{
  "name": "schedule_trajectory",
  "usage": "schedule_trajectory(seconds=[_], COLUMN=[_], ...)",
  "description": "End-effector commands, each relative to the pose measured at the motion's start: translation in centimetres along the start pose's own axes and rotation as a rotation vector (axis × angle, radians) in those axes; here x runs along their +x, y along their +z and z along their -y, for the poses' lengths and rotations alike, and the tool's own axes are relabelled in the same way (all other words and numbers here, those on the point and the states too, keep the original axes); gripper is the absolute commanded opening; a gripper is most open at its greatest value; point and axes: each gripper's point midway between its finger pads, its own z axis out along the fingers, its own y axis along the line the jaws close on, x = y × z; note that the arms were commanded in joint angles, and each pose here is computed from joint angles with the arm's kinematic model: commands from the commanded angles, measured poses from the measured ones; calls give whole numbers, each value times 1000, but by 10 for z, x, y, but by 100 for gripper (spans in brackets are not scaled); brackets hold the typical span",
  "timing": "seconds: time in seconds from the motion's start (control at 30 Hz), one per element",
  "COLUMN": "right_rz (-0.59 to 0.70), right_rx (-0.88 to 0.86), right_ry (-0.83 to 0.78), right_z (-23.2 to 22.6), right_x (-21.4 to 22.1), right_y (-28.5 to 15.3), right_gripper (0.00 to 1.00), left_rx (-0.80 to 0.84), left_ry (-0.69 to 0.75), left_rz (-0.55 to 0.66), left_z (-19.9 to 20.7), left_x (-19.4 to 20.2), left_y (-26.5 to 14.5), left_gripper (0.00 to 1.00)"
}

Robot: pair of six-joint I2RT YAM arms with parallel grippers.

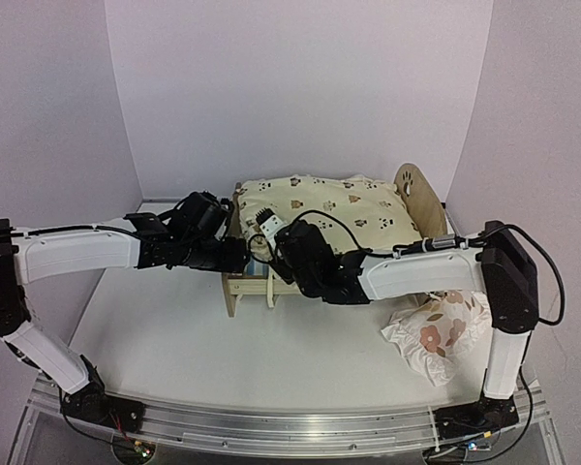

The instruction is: Set up the pet bed

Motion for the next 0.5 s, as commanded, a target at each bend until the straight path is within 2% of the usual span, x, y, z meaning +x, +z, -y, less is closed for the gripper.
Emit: schedule_trajectory(seconds=[0.0,0.13,0.3,0.47], right_rz=[-60,-127,-258,-271], right_rx=[50,25,-55,-113], right_ry=[-4,-13,-68,-29], right_z=[7,0,-10,-2], right_x=[10,33,60,50], right_y=[7,5,-4,-26], right_gripper=[7,14,36,45], left_rx=[8,3,-5,-25], left_ry=[7,14,11,17], left_rz=[-74,-110,-111,-72], left_z=[-4,-7,-14,-20], left_x=[16,25,28,23], left_y=[-20,-31,-48,-52], left_gripper=[97,99,99,95])
